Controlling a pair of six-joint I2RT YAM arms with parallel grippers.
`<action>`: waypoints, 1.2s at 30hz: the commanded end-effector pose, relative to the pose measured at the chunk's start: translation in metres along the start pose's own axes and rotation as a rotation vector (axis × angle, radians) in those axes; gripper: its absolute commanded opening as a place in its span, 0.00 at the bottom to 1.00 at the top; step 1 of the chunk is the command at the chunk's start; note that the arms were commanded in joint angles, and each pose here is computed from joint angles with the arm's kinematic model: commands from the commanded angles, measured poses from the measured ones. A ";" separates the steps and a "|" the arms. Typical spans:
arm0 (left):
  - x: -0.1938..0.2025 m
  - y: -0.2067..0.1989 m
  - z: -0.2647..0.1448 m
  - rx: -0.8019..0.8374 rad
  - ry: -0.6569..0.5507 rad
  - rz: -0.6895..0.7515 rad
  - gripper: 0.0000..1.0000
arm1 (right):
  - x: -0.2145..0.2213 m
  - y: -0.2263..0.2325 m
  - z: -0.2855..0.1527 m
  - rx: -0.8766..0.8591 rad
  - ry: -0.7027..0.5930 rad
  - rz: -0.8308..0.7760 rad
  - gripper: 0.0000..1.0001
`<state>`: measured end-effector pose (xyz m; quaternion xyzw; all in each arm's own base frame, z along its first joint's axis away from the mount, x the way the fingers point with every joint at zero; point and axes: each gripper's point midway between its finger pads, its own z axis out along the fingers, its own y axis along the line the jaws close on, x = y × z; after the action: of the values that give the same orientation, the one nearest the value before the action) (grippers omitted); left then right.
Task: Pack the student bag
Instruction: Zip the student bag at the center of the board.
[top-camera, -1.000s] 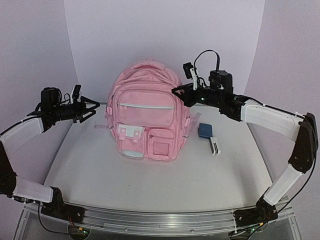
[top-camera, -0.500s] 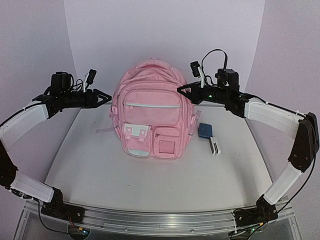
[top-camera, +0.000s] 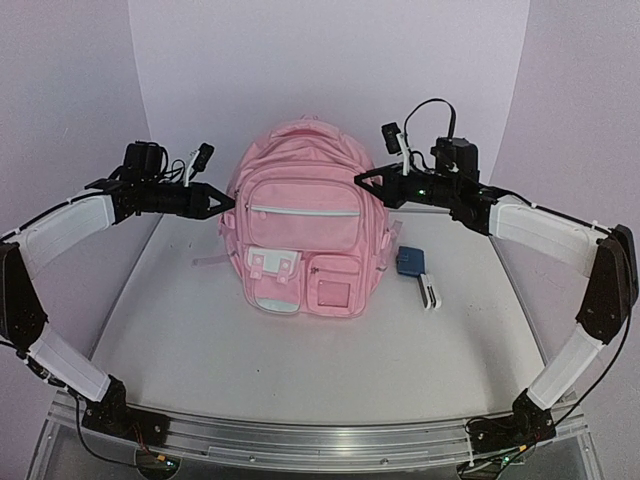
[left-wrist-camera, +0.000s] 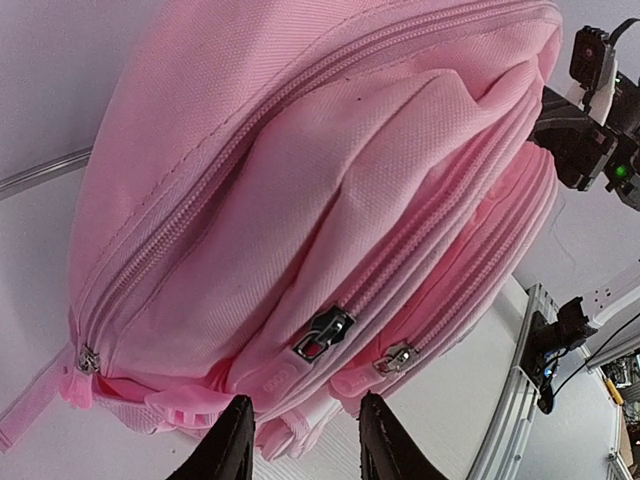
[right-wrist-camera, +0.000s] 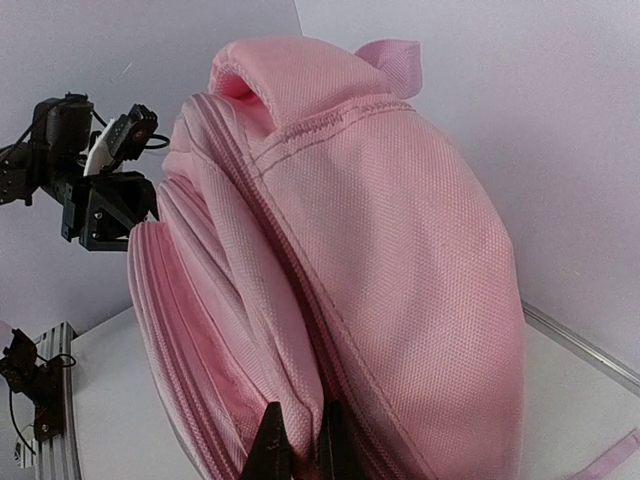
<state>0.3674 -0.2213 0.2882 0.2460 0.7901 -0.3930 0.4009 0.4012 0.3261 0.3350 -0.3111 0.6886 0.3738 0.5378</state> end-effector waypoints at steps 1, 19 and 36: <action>-0.021 -0.005 0.002 0.020 -0.021 0.058 0.36 | -0.077 0.015 -0.019 -0.040 -0.233 -0.083 0.00; -0.019 0.002 0.011 0.021 -0.005 0.060 0.11 | -0.078 0.014 -0.022 -0.045 -0.238 -0.079 0.00; 0.051 0.036 0.011 -0.132 0.036 -0.067 0.00 | -0.078 0.009 -0.024 -0.030 -0.241 -0.076 0.00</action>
<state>0.3673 -0.2164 0.2382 0.2315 0.8178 -0.3632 0.3817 0.4002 0.3254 0.3358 -0.3086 0.6881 0.3862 0.5312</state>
